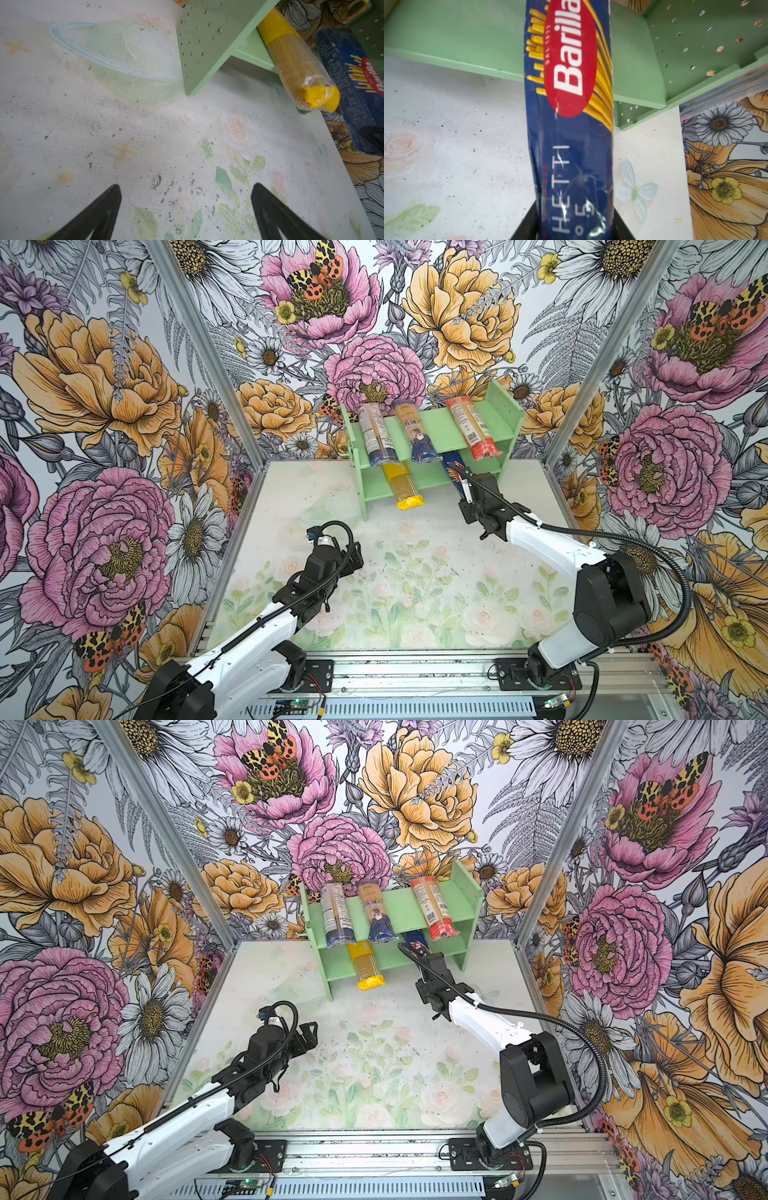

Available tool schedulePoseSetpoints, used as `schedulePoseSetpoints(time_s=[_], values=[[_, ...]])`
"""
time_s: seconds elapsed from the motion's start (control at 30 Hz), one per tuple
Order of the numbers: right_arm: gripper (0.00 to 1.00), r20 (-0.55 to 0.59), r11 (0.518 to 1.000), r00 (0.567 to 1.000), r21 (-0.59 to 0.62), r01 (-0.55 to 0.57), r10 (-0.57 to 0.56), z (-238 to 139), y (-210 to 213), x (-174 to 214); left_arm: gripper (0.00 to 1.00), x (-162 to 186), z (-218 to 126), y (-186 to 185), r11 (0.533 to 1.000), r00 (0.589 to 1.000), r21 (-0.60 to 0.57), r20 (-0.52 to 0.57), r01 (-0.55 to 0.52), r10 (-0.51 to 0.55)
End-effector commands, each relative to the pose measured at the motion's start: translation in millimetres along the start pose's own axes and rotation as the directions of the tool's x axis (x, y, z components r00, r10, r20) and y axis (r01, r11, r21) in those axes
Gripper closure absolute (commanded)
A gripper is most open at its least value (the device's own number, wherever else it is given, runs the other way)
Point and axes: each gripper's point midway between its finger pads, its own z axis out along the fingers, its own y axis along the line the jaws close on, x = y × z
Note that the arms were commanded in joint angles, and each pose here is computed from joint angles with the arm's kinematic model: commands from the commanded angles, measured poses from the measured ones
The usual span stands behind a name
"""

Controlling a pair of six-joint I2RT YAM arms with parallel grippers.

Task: Place and organize the pasta boxes and bags onto the shelf
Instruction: 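Push the Barilla box into the lower tier beside the yellow bag with the right gripper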

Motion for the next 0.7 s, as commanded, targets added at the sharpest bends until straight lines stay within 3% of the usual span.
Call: schedulePoseSetpoints(time_s=[0.0, 0.67], values=[[1.0, 0.248, 0.99, 0.965, 0.086, -0.112, 0.087, -29, -30, -80, 0.01, -11, -2, -10, 0.999, 1.0, 0.039, 0.02, 0.001, -0.002], [1.0, 0.268, 0.984, 0.951, 0.05, -0.172, 0.153, -16, -24, -101, 0.01, -9, -4, -7, 0.999, 1.0, 0.041, 0.021, 0.006, -0.007]])
